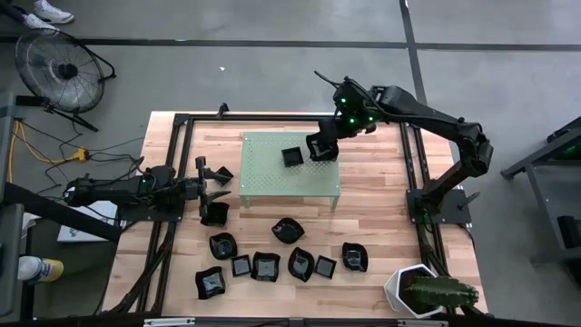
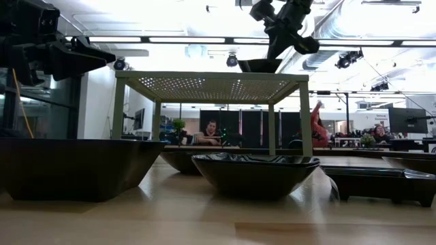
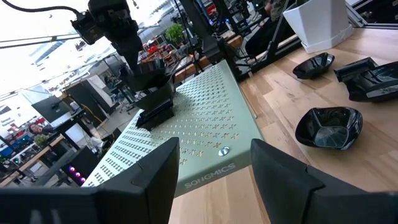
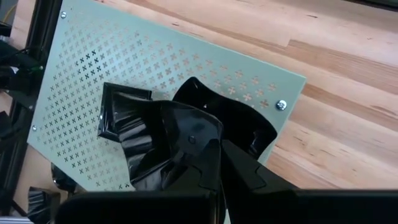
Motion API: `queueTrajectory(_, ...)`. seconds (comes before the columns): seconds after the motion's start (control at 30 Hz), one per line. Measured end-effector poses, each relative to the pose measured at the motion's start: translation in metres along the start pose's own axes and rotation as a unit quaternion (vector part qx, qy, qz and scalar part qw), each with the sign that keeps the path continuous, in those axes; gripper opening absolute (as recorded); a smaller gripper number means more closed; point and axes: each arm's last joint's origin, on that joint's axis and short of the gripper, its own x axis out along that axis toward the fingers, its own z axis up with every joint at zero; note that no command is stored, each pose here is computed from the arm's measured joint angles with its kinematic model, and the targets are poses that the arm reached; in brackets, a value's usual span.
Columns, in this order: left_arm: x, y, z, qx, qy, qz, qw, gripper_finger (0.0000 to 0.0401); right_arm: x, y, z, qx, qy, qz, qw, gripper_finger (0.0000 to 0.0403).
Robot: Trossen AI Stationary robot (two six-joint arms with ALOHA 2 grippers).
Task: Pick & Place Mini shaped plates
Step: Stack the distorted square plate on top of the other distorted square plate on the shelf, then stack the square plate on top of the other square plates on the shelf
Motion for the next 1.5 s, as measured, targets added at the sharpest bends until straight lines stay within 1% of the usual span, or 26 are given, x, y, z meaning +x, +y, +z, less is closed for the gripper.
queueTrajectory(0.6, 0.000, 0.000, 0.000, 0.000, 0.000, 0.000, 1.000, 0.0193, 0.000, -0.001, -0.001, -0.029, 0.005, -0.005, 1.000, 0.0004)
queueTrajectory(0.7, 0.000, 0.000, 0.000, 0.000, 0.000, 0.000, 1.000, 0.0193, 0.000, -0.001, -0.001, -0.033, 0.003, -0.007, 0.999, 0.0024)
queueTrajectory(0.9, 0.000, 0.000, 0.000, 0.000, 0.000, 0.000, 1.000, 0.0193, 0.000, -0.001, -0.001, -0.037, 0.003, -0.007, 0.999, 0.0084)
queueTrajectory(1.0, 0.000, 0.000, 0.000, 0.000, 0.000, 0.000, 1.000, 0.0193, 0.000, -0.001, -0.001, -0.037, 0.010, 0.001, 0.999, 0.0107)
queueTrajectory(1.1, 0.000, 0.000, 0.000, 0.000, 0.000, 0.000, 1.000, 0.0193, 0.000, 0.000, -0.002, -0.052, 0.022, 0.014, 0.998, 0.0124)
queueTrajectory(1.23, 0.000, 0.000, 0.000, 0.000, 0.000, 0.000, 1.000, 0.0193, -0.003, 0.000, -0.004, -0.077, 0.043, 0.037, 0.995, 0.0137)
queueTrajectory(1.33, 0.000, 0.000, 0.000, 0.000, 0.000, 0.000, 1.000, 0.0193, -0.008, -0.003, -0.009, -0.096, 0.060, 0.037, 0.993, 0.0140)
queueTrajectory(1.4, 0.000, 0.000, 0.000, 0.000, 0.000, 0.000, 1.000, 0.0193, -0.012, -0.005, -0.014, -0.108, 0.076, 0.025, 0.991, 0.0139)
queueTrajectory(1.5, 0.000, 0.000, 0.000, 0.000, 0.000, 0.000, 1.000, 0.0193, -0.017, -0.007, -0.027, -0.127, 0.101, -0.014, 0.987, 0.0138)
